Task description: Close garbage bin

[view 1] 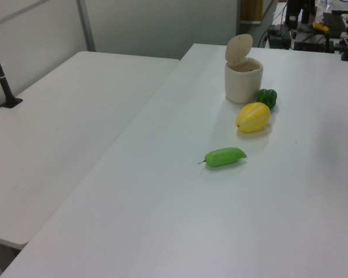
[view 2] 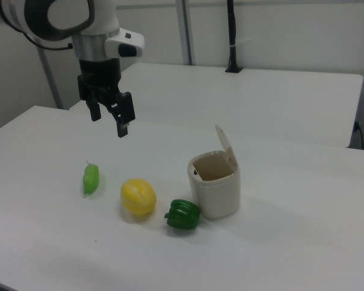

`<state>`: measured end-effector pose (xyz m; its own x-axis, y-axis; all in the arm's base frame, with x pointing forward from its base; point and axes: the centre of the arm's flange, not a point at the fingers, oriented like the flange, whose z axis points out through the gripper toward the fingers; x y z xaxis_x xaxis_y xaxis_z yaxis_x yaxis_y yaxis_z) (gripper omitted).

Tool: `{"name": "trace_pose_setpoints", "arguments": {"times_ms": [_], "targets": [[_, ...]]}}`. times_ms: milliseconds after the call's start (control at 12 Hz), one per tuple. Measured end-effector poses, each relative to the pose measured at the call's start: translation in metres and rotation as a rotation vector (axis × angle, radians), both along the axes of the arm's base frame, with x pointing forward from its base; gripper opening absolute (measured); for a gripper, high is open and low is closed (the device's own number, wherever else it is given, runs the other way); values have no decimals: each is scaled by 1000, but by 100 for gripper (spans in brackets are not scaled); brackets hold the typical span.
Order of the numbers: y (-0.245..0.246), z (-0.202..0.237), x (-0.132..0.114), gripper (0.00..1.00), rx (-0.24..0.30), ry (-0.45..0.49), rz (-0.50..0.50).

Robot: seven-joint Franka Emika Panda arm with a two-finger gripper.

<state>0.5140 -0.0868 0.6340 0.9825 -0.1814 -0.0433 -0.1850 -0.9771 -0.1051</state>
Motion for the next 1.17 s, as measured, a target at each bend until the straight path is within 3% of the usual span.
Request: {"name": "trace_pose_setpoints", "arguments": {"times_ms": [667, 834, 917, 1084, 1167], "targets": [[-18, 3, -3, 100, -2, -5, -35], [-19, 3, -4, 93, -2, -5, -38], [-22, 4, -4, 82, -2, -9, -43], [-37, 12, -6, 72, -1, -30, -78], [-48, 16, -7, 56, 12, -48, -103]]}}
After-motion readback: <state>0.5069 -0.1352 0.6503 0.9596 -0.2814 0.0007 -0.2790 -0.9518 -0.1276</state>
